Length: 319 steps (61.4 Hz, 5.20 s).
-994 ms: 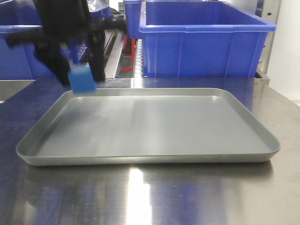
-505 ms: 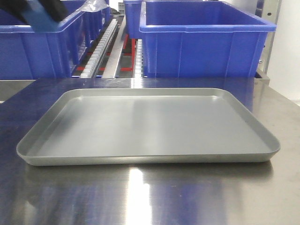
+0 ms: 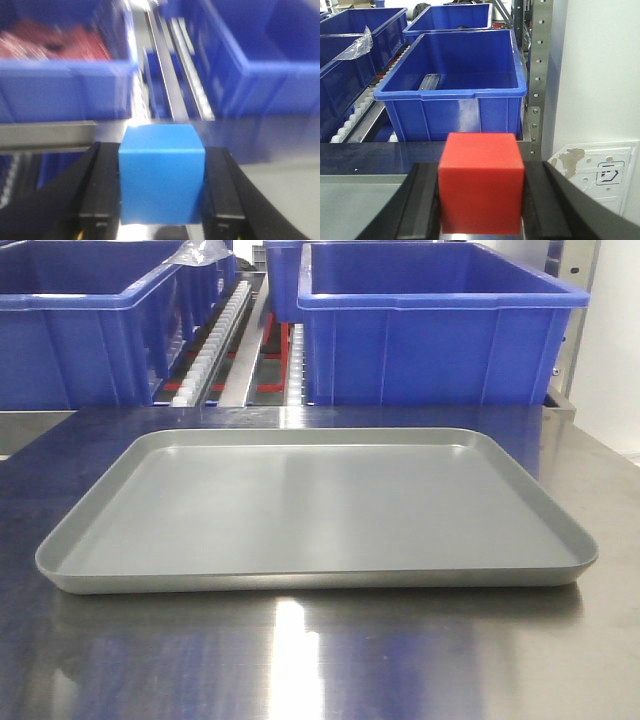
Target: Sort and place red and blue blocks on shelf
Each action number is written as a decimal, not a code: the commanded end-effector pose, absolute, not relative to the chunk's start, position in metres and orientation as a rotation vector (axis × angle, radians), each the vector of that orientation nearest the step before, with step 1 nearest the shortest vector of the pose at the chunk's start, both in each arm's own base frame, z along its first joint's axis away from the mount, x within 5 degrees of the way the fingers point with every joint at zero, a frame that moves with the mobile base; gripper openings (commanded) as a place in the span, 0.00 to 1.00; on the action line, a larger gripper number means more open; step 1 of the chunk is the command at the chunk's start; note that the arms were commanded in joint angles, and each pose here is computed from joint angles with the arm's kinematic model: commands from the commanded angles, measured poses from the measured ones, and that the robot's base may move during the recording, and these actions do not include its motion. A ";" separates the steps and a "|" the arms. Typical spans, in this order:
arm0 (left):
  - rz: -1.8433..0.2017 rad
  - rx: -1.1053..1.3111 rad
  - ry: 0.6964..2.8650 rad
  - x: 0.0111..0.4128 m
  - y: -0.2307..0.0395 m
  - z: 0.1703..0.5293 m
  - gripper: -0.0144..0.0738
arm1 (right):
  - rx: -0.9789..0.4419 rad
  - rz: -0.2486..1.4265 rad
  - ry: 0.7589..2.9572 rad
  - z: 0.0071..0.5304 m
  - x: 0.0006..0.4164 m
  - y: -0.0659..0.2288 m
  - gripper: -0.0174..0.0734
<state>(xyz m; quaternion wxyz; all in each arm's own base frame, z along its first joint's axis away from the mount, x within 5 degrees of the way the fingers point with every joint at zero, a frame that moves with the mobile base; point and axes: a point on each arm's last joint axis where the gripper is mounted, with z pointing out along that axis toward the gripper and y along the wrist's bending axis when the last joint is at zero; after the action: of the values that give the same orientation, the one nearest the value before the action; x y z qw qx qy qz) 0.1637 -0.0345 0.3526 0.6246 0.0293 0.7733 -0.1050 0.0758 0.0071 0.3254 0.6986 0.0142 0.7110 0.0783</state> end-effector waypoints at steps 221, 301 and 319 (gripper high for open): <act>-0.139 0.078 1.387 0.063 -0.009 0.345 0.40 | 0.022 0.158 1.475 0.342 0.074 0.006 0.25; -0.139 0.078 1.387 0.063 -0.009 0.345 0.40 | 0.022 0.158 1.475 0.342 0.074 0.006 0.25; -0.139 0.078 1.387 0.063 -0.009 0.345 0.40 | 0.022 0.158 1.475 0.342 0.074 0.006 0.25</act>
<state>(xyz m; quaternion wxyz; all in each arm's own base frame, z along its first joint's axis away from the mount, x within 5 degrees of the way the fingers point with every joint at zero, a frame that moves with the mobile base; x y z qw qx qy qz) 0.0653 -0.0082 0.3279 0.7296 0.0364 0.6805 -0.0575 0.0758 0.0071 0.3251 0.6977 0.0142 0.7119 0.0783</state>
